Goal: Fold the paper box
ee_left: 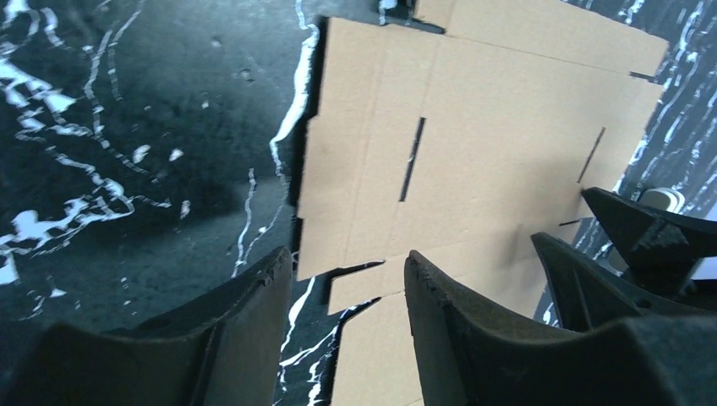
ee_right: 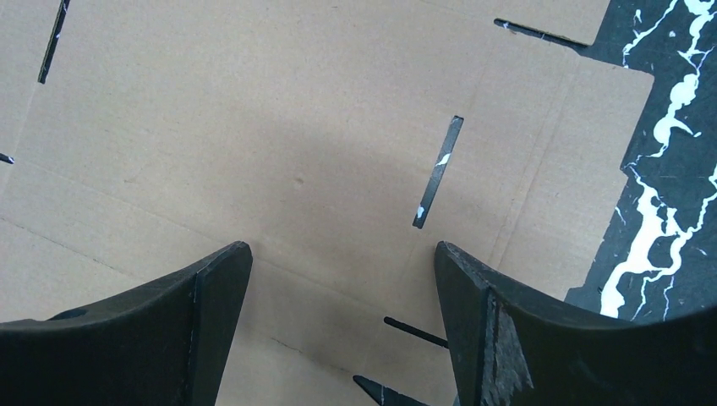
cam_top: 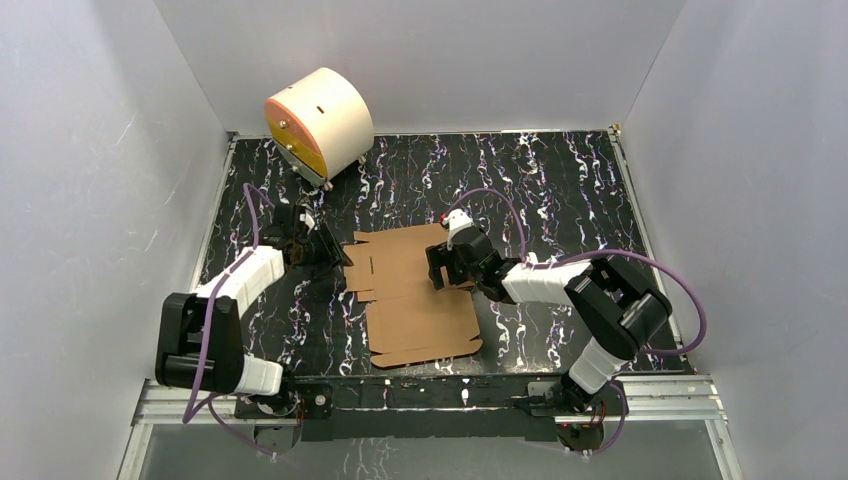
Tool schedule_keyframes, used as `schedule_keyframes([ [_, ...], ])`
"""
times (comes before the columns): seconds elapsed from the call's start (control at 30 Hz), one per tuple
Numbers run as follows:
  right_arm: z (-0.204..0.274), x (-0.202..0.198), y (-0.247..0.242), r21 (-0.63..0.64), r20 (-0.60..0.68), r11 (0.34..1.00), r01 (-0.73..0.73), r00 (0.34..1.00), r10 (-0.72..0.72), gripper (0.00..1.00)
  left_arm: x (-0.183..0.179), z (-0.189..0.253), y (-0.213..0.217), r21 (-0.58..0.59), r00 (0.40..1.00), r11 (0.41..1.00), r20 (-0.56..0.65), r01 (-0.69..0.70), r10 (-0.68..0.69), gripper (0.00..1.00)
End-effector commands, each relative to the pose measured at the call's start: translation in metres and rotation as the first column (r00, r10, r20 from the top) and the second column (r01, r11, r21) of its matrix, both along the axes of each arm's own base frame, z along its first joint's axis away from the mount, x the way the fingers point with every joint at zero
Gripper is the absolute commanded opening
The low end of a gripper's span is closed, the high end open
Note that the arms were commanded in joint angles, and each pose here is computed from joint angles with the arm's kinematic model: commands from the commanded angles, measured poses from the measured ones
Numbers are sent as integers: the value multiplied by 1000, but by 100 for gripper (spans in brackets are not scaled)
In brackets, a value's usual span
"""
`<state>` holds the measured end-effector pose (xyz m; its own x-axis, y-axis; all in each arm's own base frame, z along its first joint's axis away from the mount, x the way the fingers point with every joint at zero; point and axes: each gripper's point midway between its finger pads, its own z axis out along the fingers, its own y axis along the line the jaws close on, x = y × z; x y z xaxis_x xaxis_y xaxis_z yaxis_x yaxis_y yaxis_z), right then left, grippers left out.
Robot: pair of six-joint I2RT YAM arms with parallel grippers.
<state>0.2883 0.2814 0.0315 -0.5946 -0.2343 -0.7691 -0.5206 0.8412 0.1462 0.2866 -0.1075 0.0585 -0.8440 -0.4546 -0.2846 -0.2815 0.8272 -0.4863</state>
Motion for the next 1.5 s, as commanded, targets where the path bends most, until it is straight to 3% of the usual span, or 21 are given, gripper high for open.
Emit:
schedule_keyframes([
  [0.0, 8, 5, 1, 43, 34, 999, 14, 999, -15, 88, 6, 2, -14, -85, 1000, 996, 11, 16, -15, 50],
  [0.5, -4, 0, -1, 34, 22, 999, -3, 1000, 3, 88, 1, -37, -14, -84, 998, 996, -67, -13, 7, 52],
  [0.93, -10, -3, 3, 43, 8, 999, -19, 1000, 19, 88, 7, 7, -34, -173, 997, 982, 43, 69, -62, 28],
  [1.17, -12, -2, 3, 41, 4, 999, -18, 1000, 17, 88, 5, 0, -34, -28, 995, 995, 35, 93, -92, 16],
  [1.37, -16, -2, 2, 35, 0, 999, -12, 1000, 12, 88, 4, -11, -31, 197, 993, 973, -1, 118, -120, 0],
  [1.47, -18, -3, 1, 30, -8, 999, -10, 1000, 11, 88, 6, -12, -22, 313, 994, 943, -19, 112, -112, 0],
])
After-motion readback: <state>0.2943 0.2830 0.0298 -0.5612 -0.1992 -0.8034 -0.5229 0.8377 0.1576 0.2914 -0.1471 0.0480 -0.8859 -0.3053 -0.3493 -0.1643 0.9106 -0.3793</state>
